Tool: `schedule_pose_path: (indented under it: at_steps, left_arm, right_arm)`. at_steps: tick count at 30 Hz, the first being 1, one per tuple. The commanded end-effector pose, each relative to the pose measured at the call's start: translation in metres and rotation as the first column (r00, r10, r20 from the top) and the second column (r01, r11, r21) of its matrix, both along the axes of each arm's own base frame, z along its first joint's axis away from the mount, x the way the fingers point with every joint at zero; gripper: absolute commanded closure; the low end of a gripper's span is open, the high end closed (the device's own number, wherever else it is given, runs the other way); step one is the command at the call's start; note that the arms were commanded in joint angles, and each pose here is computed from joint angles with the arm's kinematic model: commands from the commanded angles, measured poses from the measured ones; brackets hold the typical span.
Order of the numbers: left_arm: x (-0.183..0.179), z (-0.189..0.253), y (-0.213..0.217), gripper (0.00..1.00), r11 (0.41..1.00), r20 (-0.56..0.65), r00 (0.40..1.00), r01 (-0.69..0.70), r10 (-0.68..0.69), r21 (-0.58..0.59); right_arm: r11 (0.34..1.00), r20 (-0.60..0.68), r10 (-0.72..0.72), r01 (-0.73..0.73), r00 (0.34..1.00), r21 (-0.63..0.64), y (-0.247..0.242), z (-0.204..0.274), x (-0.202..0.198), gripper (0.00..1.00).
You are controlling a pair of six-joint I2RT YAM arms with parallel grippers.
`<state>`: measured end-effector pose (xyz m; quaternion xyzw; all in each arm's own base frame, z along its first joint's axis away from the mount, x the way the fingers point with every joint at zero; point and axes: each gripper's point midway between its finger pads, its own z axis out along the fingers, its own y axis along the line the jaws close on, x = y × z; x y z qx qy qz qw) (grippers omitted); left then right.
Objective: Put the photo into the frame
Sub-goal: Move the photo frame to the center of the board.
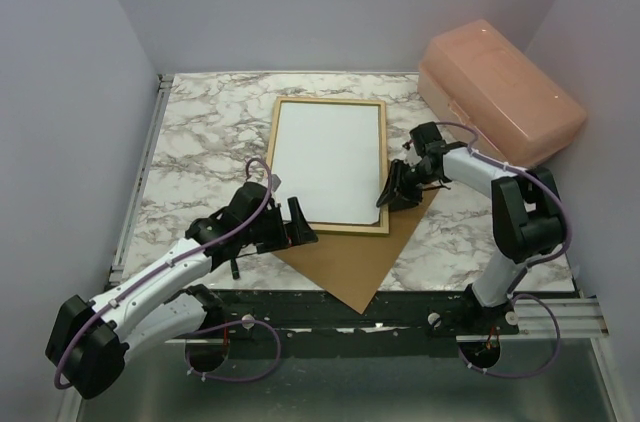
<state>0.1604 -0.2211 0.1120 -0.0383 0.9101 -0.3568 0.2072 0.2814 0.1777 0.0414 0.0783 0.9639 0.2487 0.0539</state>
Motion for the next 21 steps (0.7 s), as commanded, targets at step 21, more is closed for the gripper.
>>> schedule_pose_path:
  at_steps: [21]
  left_arm:
    - [-0.006, -0.058, 0.028, 0.03, 0.97, -0.093, 0.99, -0.085, 0.108, 0.229]
  right_arm:
    - [0.958, 0.118, 0.136, -0.161, 0.984, 0.237, 0.175, 0.03, 0.092, 0.31]
